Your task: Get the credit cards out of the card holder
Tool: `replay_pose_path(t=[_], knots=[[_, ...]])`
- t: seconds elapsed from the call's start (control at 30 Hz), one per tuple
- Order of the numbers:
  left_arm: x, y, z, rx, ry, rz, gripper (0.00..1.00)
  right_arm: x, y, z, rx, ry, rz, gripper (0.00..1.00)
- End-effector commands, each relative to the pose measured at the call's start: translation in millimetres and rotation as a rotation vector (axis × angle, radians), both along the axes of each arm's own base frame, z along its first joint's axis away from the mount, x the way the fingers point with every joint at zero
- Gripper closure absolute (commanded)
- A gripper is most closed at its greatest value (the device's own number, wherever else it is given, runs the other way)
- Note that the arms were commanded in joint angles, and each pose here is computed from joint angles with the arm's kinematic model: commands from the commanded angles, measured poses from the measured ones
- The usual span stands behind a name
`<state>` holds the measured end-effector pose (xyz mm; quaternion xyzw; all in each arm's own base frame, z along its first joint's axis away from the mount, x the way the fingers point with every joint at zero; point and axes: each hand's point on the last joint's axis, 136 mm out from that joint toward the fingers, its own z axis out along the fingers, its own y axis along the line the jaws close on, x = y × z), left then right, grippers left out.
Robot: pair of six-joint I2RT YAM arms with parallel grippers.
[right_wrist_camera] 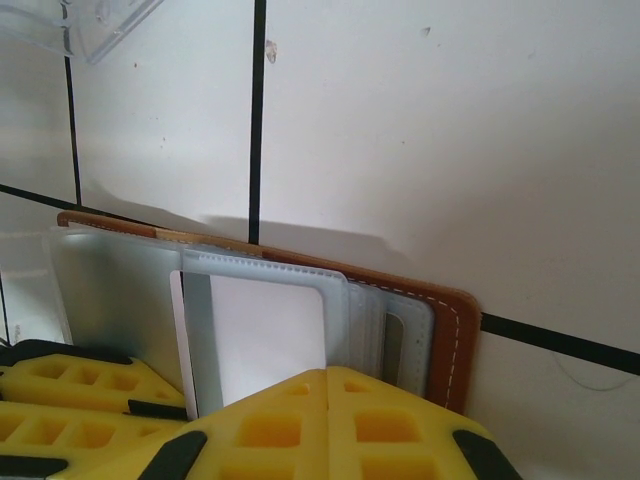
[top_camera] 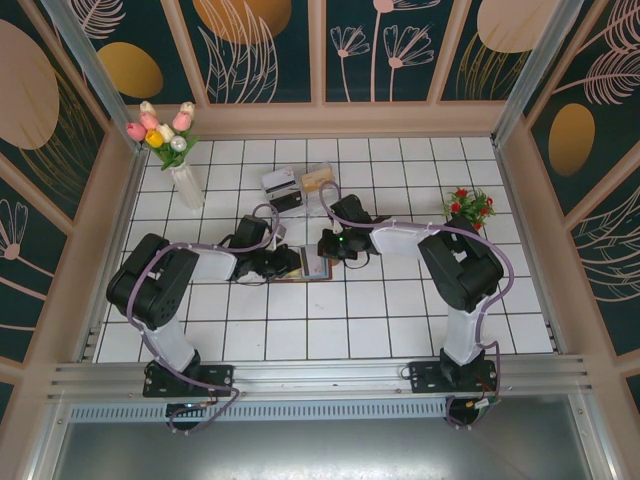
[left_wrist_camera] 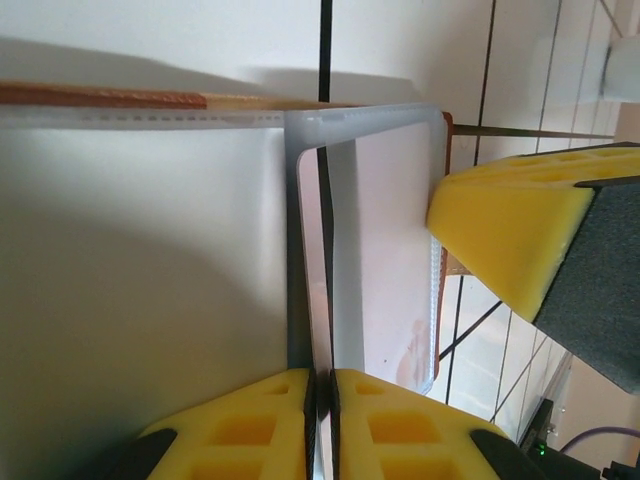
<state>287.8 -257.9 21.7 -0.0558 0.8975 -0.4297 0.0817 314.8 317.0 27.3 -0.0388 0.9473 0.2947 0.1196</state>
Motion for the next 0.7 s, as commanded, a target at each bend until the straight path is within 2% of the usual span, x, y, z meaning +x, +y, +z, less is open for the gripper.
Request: replay_pose_path(t=[0.0, 0.27, 0.4, 0.5, 0.67], knots=[[2.0, -7.2, 5.9, -0.072, -0.022, -0.018, 0.85, -25.1, -19.5, -39.0, -0.088, 0.111, 0.008, 0.93], [5.1, -9.5, 4.5, -0.100, -0.018, -0.010, 0.85, -34.7, -13.4, -40.8, -0.040, 0.146, 0.030, 0.93], [5.7, -4.8, 1.4, -0.079, -0.022, 0.002, 0.92, -33.5, -18.5, -43.5, -0.069, 0.142, 0.014, 0.94], [6.1, 2.6, 1.5, -0.075, -0.027, 0.017, 1.00, -31.0, -23.1, -46.3, -0.096, 0.138, -0.002, 0.94], [4.9, 17.8, 0.2, -0.063, -0.029, 0.039, 1.00, -26.2, -31.4, -50.4, -0.137, 0.132, -0.029, 0.94]])
